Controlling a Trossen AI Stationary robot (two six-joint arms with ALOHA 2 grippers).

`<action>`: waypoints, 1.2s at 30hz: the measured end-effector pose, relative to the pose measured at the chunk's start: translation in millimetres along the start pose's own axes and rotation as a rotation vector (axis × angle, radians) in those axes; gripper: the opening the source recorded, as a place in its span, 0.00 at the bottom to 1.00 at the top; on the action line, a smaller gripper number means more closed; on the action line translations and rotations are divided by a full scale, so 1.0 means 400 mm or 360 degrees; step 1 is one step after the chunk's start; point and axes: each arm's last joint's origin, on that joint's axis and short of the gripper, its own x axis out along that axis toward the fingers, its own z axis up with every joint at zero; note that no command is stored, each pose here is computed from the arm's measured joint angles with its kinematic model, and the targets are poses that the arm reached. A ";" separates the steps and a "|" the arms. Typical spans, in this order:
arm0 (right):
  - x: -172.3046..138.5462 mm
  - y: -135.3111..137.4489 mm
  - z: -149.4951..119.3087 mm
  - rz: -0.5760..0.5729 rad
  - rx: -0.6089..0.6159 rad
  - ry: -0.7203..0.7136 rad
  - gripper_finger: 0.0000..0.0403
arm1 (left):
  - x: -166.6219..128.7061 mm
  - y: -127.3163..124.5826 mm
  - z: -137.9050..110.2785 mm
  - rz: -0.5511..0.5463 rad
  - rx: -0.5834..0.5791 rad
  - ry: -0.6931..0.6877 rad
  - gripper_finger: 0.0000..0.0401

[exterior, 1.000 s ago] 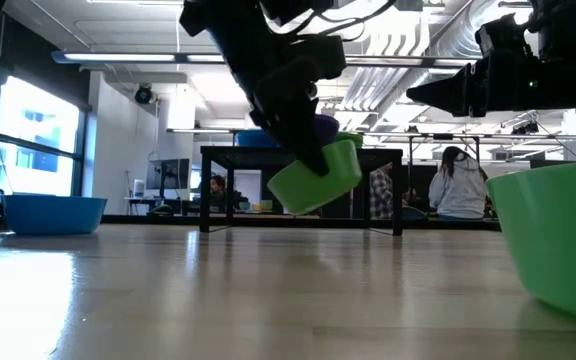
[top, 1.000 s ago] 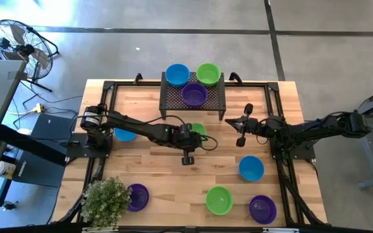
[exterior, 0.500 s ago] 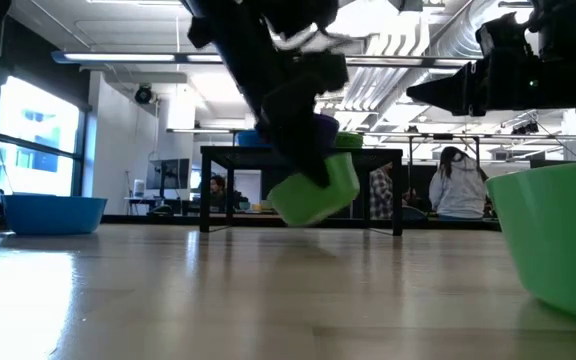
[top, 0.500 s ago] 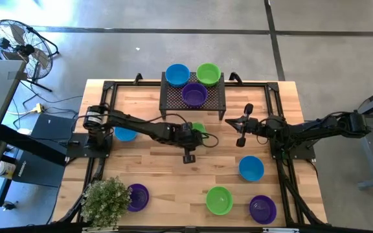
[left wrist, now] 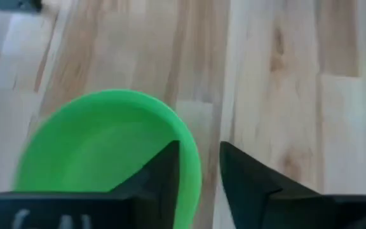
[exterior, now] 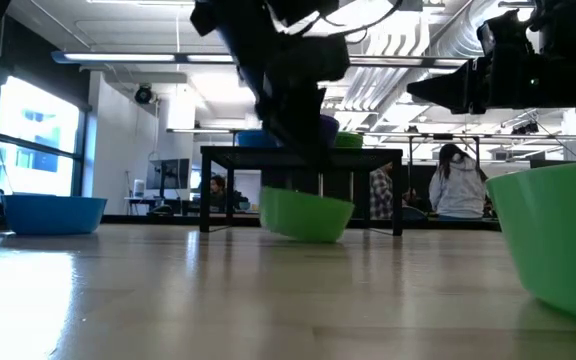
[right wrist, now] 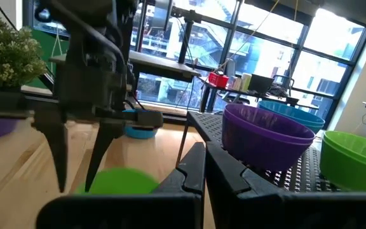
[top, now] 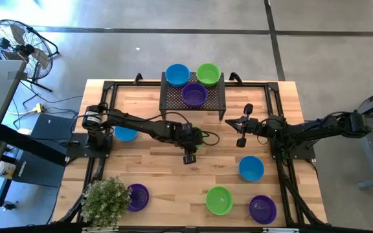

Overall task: Pick & Place Mini bowls
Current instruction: Stack the top green bowl on the green bowl on the shelf

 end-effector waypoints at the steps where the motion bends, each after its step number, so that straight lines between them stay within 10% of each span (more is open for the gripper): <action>1: 0.000 0.000 0.000 0.0001 0.0000 0.0000 0.00 | -0.005 0.000 0.001 -0.0001 0.0013 0.0028 0.29; 11: 0.000 0.000 0.000 -0.0007 -0.0001 0.0004 0.00 | -0.048 -0.028 0.001 0.0049 0.0167 -0.0013 0.02; 36: 0.002 -0.004 -0.018 -0.0168 0.0243 0.0136 0.00 | -0.159 0.015 -0.263 -0.0049 -0.0056 -0.0977 0.00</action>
